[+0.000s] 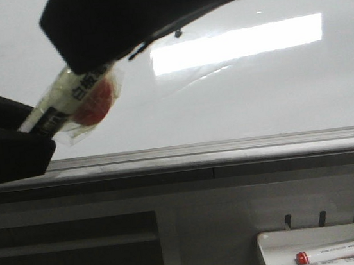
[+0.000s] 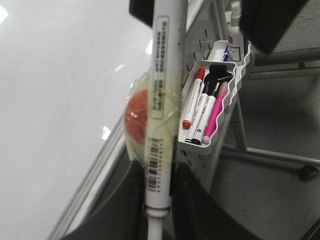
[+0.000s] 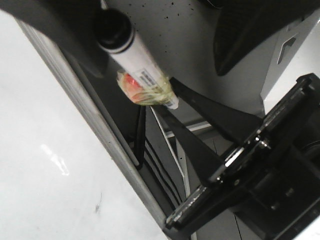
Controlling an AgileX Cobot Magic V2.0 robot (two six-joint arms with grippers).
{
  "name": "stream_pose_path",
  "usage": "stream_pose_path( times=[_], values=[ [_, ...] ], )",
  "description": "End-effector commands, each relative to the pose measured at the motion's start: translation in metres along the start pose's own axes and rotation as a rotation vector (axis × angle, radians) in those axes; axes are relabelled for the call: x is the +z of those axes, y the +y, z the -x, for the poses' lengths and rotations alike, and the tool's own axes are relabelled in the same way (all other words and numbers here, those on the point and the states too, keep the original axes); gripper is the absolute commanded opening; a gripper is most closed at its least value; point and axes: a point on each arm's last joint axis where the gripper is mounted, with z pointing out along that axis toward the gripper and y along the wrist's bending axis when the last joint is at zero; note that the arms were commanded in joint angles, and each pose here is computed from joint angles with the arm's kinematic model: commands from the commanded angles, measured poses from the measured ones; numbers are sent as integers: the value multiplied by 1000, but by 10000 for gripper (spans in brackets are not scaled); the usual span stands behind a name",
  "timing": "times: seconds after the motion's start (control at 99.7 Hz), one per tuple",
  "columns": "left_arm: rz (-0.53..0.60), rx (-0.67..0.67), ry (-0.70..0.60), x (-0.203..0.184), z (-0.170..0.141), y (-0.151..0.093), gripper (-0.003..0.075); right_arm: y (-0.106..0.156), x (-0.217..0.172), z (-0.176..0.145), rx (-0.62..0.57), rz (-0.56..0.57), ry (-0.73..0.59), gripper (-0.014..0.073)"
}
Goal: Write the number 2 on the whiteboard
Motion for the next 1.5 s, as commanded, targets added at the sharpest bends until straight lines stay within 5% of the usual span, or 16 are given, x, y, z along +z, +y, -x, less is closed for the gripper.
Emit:
stream_pose_path(
  times=[0.0, 0.12, 0.211, 0.361, 0.532, 0.602, 0.752, 0.832, 1.093, 1.344, 1.494],
  values=[
    [4, 0, -114, -2, 18, 3, -20, -5, -2, 21, -2, -47, -104, 408],
    [4, 2, -114, -2, 18, 3, -20, -6, 5, 24, -1, -46, -95, 397],
    [4, 2, -108, -2, 17, 3, -20, -7, 5, 25, -1, -47, -96, 304],
    [5, 2, -105, -2, 17, 3, -20, -6, 5, 24, -1, -38, -84, -79],
    [5, 4, -103, -2, 17, 3, -10, -5, 6, 23, -1, -30, -74, -71],
    [8, 11, -111, -3, 19, 4, 71, -5, 6, 22, -1, -24, -65, -71],
    [28, 4, -84, -5, 25, 10, 411, -7, 5, 25, 10, -44, -91, -71],
    [52, -3, -43, -10, 28, 15, 477, -15, 4, 27, 19, -89, -122, -71],
    [157, -72, -90, -55, 42, 30, 330, -38, -1, 29, 39, -207, -162, -71],
    [365, -247, -136, -83, 35, 51, -20, -48, -6, 40, 26, -316, -299, -71],
    [483, -377, -200, -87, 32, 64, -20, -47, -3, 38, 28, -298, -269, -71]
  ],
)
